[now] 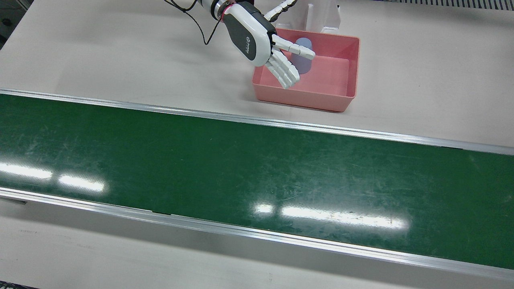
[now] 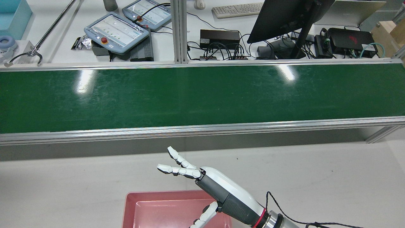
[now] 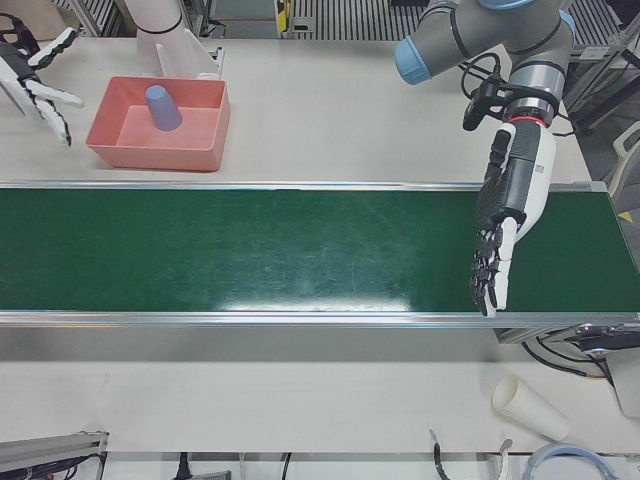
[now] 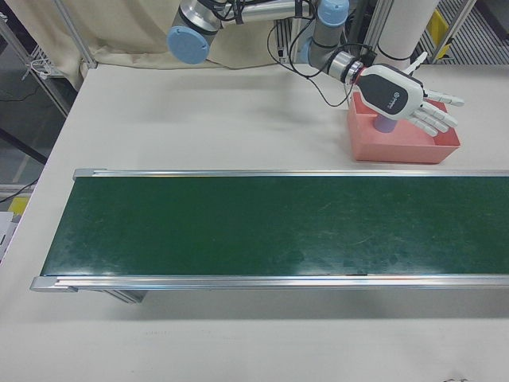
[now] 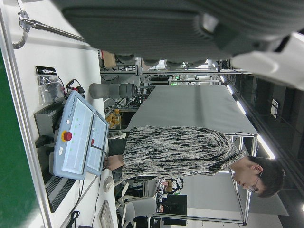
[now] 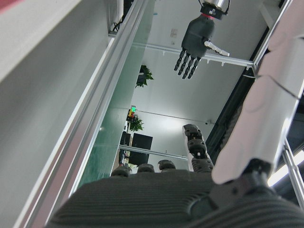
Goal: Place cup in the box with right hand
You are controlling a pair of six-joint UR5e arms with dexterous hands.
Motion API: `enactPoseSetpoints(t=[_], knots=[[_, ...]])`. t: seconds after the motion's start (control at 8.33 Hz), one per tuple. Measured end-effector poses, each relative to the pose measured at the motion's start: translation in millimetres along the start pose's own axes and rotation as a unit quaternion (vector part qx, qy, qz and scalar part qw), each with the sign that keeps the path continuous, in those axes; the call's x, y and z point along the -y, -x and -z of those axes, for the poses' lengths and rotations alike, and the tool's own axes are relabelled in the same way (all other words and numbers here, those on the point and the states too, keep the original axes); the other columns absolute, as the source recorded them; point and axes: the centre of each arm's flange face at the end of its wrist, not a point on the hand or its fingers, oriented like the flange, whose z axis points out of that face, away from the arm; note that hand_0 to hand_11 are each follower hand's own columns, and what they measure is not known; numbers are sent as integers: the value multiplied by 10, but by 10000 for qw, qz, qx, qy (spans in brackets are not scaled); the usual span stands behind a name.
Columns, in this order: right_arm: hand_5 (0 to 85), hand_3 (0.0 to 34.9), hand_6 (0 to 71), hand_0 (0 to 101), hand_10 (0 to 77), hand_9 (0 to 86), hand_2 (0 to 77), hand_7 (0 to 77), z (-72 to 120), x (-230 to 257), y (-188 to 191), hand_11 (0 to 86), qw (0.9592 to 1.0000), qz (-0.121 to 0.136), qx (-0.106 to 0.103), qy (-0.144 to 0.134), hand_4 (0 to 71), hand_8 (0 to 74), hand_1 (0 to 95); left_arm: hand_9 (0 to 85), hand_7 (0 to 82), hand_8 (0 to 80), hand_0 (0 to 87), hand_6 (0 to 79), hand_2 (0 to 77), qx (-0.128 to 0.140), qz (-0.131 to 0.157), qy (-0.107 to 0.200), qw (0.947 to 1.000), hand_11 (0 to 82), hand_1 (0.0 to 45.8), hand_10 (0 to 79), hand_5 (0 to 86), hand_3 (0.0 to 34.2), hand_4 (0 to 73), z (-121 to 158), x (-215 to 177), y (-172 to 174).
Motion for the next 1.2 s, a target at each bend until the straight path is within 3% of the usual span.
enactPoseSetpoints(t=[0.36,0.6,0.72,0.96,1.2], knots=[[44,0,22,477,0,5,11,11,182,921,963,5,9970,-70,486,-593,0,0,131,0,5,0,0,0,5,3,0,3,10000,0,5,0,5,0,11,-2,0,3],[33,2,22,474,5,0,11,44,373,1789,1700,49,9921,-125,655,-1060,0,0,120,0,5,0,0,0,5,-1,0,1,10000,0,5,0,5,0,11,0,-1,-1],[38,2,22,475,5,0,11,44,528,2190,2126,16,9884,-121,756,-1310,0,0,120,0,5,0,0,0,5,-3,2,0,10000,0,5,0,5,0,11,2,-1,-3],[33,1,22,469,22,0,11,44,1044,2821,3037,44,9774,33,1023,-1849,0,0,125,0,5,0,0,0,5,3,2,-2,10000,0,5,0,5,0,11,0,2,1],[33,1,44,469,22,0,11,60,1739,3372,3668,49,9654,50,1298,-2260,0,0,120,0,5,0,0,0,5,4,1,-1,10000,0,5,0,5,0,11,-2,4,3]])
